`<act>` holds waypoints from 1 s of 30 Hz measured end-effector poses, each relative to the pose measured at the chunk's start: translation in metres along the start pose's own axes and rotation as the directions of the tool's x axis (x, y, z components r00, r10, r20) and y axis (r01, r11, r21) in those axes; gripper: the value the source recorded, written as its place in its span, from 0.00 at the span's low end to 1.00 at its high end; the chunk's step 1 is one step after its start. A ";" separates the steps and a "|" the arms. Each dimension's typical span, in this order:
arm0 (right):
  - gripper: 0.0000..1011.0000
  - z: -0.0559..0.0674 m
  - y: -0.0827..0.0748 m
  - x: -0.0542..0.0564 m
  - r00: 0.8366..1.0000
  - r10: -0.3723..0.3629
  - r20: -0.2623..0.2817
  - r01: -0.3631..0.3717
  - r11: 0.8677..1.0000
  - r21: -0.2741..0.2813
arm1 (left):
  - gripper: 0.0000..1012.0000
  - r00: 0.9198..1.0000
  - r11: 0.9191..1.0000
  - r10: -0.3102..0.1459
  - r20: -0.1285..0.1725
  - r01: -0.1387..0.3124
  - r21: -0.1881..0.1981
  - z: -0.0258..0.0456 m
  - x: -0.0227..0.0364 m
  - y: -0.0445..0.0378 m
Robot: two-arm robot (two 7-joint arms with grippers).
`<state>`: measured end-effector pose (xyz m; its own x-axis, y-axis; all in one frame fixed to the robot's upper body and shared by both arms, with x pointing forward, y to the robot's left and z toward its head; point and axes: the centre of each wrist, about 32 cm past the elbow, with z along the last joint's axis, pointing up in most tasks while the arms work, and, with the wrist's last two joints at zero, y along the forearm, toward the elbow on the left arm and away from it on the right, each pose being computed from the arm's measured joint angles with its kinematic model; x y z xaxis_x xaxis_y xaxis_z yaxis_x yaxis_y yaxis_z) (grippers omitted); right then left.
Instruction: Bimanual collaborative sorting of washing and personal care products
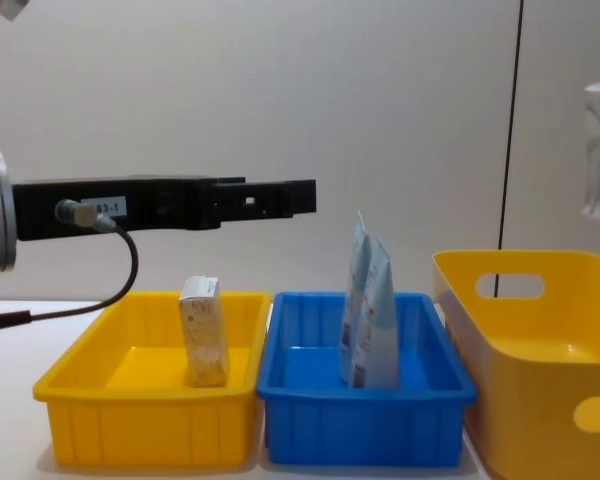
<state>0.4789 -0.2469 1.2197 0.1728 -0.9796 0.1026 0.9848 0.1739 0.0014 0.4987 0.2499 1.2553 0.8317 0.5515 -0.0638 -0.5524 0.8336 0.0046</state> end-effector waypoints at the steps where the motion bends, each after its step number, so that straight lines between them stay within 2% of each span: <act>1: 0.36 0.000 0.001 -0.001 1.000 -0.015 0.000 0.015 1.000 -0.002 | 0.99 1.000 1.000 0.000 0.000 0.000 0.000 -0.0001 0.0000 0.0000; 6: 0.36 -0.001 0.006 -0.007 0.996 -0.086 0.003 0.086 0.996 -0.022 | 0.99 1.000 1.000 0.001 -0.002 -0.001 0.001 -0.0003 -0.0002 -0.0001; 12: 0.36 -0.005 0.011 -0.012 0.993 -0.116 0.015 0.117 0.992 -0.044 | 0.99 1.000 1.000 0.002 -0.003 -0.002 0.001 -0.0005 -0.0003 -0.0002; 30: 0.36 -0.013 0.017 -0.017 0.996 -0.076 0.050 0.081 0.991 -0.102 | 0.99 1.000 1.000 0.003 -0.003 -0.003 0.002 -0.0005 -0.0004 -0.0002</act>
<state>0.4927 -0.2283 1.2054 0.0959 -0.9838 0.1514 0.9923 0.0826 -0.0922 0.4985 0.2496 1.2549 0.8298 0.5541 -0.0670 -0.5549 0.8319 0.0068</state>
